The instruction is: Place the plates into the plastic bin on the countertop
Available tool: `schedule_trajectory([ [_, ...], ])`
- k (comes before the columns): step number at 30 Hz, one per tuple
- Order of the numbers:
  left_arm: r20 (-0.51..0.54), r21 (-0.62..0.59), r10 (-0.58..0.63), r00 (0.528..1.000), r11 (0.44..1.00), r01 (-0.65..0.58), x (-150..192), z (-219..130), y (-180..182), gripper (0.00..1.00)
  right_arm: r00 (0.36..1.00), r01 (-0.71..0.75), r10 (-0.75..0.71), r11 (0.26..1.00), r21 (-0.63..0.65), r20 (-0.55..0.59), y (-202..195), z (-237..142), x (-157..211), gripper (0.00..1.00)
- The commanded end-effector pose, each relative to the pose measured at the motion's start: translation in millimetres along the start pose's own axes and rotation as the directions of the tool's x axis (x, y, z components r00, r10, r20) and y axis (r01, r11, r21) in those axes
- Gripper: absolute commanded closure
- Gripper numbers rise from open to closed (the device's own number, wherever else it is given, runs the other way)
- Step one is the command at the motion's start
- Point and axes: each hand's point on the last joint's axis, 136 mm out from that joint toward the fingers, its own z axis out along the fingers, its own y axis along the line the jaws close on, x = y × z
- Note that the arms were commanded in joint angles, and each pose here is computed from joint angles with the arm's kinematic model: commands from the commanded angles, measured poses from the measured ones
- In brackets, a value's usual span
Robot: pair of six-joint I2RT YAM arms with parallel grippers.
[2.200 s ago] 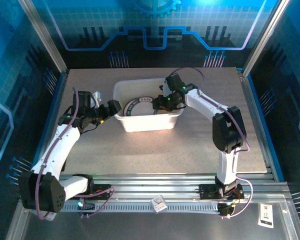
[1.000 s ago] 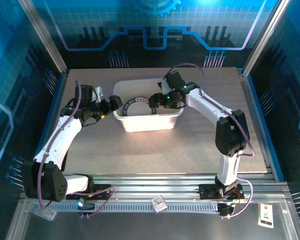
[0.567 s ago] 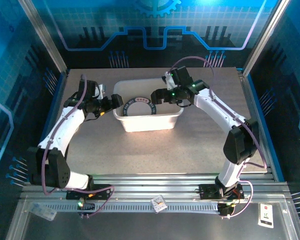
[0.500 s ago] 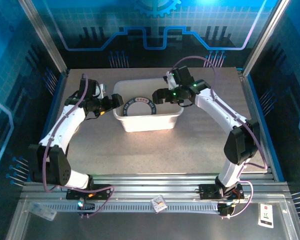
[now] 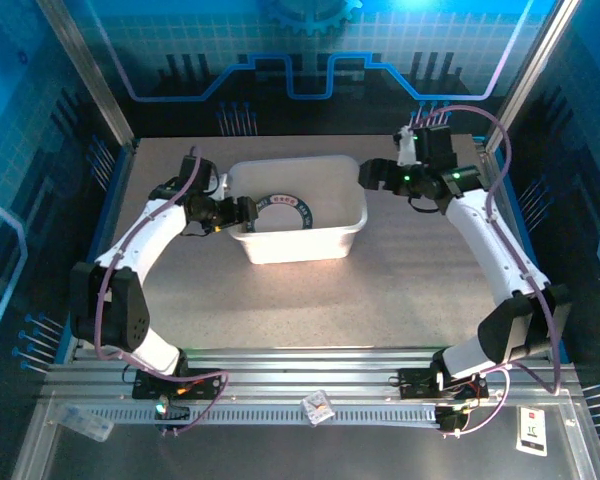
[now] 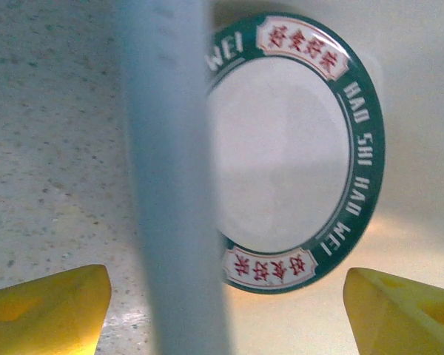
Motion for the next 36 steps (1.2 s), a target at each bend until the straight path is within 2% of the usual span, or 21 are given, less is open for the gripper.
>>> schedule_trajectory([
  [1,-0.033,0.063,0.067,0.997,0.996,-0.065,4.3,0.6,-26.5,0.18,0.997,-0.079,0.08,0.997,0.012,-0.008,-24.0,-3.8,5.6,0.13],
  [8,-0.046,0.119,0.133,0.99,0.985,-0.127,6.7,7.3,-68.7,0.18,0.987,-0.157,0.158,0.987,0.023,-0.006,-57.9,-0.3,13.0,0.13],
  [16,-0.051,0.161,0.184,0.982,0.972,-0.174,8.9,31.1,-118.1,0.15,0.976,-0.21,0.21,0.978,0.009,0.057,-91.4,-1.0,6.7,0.13],
  [21,-0.046,0.154,0.187,0.981,0.972,-0.178,4.0,46.8,-129.8,0.13,0.968,-0.226,0.219,0.973,0.047,0.119,-111.7,-10.8,-3.6,0.13],
  [24,-0.025,0.12,0.177,0.984,0.978,-0.173,-0.4,45.8,-125.3,0.12,0.962,-0.229,0.207,0.967,0.115,0.176,-129.3,-21.5,-8.3,0.12],
  [27,0.047,0.078,0.179,0.983,0.98,-0.182,-7.8,29.9,-119.2,0.09,0.951,-0.267,0.225,0.944,0.193,0.214,-157.0,-30.2,-3.8,0.12],
  [31,0.189,0.02,0.175,0.966,0.983,-0.182,-23.0,-11.5,-106.8,0.04,0.927,-0.342,0.275,0.899,0.274,0.255,-191.3,-37.9,15.4,0.12],
  [36,0.367,-0.033,0.093,0.926,0.996,-0.087,-35.0,-73.7,-56.3,0.01,0.943,-0.298,0.228,0.903,0.309,0.244,-183.8,-38.3,33.9,0.12],
])
